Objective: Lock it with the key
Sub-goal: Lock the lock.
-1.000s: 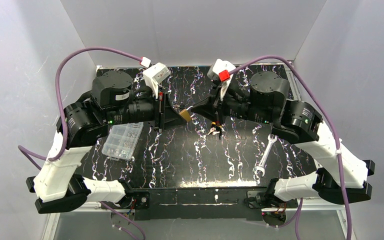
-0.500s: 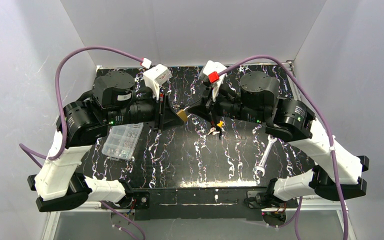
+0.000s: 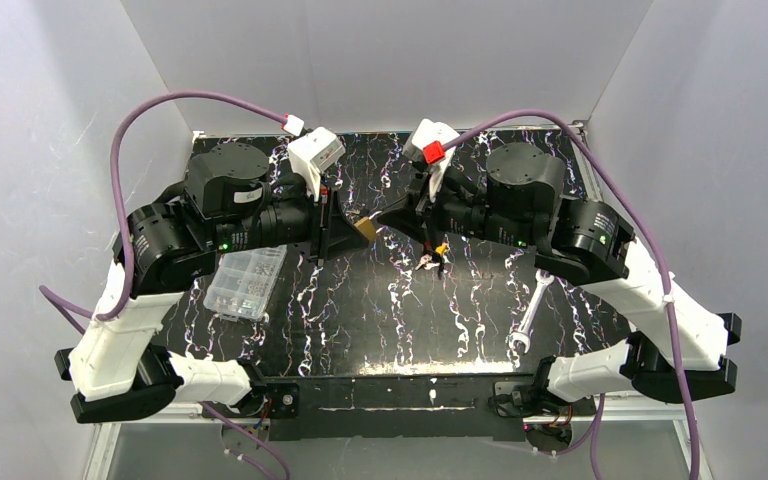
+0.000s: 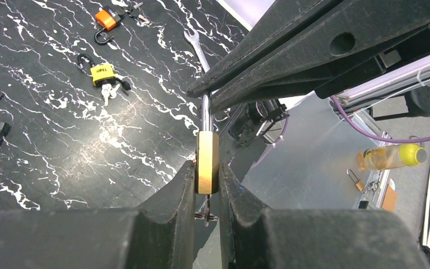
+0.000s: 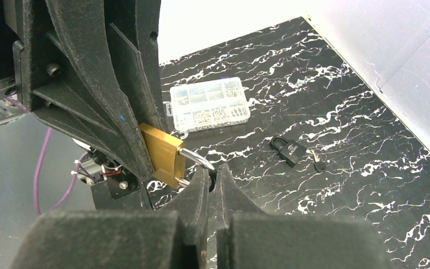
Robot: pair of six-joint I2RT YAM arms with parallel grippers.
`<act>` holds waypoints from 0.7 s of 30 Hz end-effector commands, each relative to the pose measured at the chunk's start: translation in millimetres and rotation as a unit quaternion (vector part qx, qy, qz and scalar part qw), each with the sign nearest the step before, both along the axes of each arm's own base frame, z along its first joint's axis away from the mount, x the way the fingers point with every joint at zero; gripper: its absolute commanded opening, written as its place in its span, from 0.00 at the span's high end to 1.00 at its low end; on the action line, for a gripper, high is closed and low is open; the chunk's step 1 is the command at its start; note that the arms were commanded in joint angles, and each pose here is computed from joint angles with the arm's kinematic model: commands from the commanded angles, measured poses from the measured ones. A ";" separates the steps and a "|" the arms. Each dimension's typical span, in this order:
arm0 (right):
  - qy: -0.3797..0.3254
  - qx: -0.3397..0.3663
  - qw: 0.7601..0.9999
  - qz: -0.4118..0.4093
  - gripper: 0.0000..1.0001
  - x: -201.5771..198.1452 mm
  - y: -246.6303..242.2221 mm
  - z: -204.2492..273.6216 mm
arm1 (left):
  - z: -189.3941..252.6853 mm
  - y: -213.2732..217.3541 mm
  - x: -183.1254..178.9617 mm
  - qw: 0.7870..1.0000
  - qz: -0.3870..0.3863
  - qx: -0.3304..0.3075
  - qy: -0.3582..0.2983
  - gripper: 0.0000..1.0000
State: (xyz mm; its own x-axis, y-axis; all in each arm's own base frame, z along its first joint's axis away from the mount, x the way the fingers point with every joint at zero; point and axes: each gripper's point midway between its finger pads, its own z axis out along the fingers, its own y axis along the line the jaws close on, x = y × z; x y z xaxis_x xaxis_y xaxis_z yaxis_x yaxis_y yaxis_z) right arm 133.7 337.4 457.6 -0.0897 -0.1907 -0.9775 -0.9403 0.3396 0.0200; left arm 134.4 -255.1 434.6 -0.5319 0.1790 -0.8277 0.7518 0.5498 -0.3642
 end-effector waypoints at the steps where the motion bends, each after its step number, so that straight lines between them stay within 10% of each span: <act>1: 0.109 0.058 0.954 0.274 0.99 -121.1 51.4 8.6 | 65.2 -80.8 80.4 0.981 0.046 -0.141 -0.121 1.00; 21: 0.100 0.089 0.977 0.168 0.99 -92.4 51.5 10.3 | 56.6 -79.0 109.4 0.975 0.104 -0.149 -0.130 1.00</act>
State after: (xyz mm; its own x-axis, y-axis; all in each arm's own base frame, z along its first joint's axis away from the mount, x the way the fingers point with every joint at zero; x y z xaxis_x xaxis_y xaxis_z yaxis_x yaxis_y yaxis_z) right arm 164.4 330.0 454.3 -0.1185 -0.1035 -0.9875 -0.8542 0.5177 0.0483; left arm 167.6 -267.9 434.9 -0.5000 0.0868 -0.8616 0.7063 0.6166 -0.3478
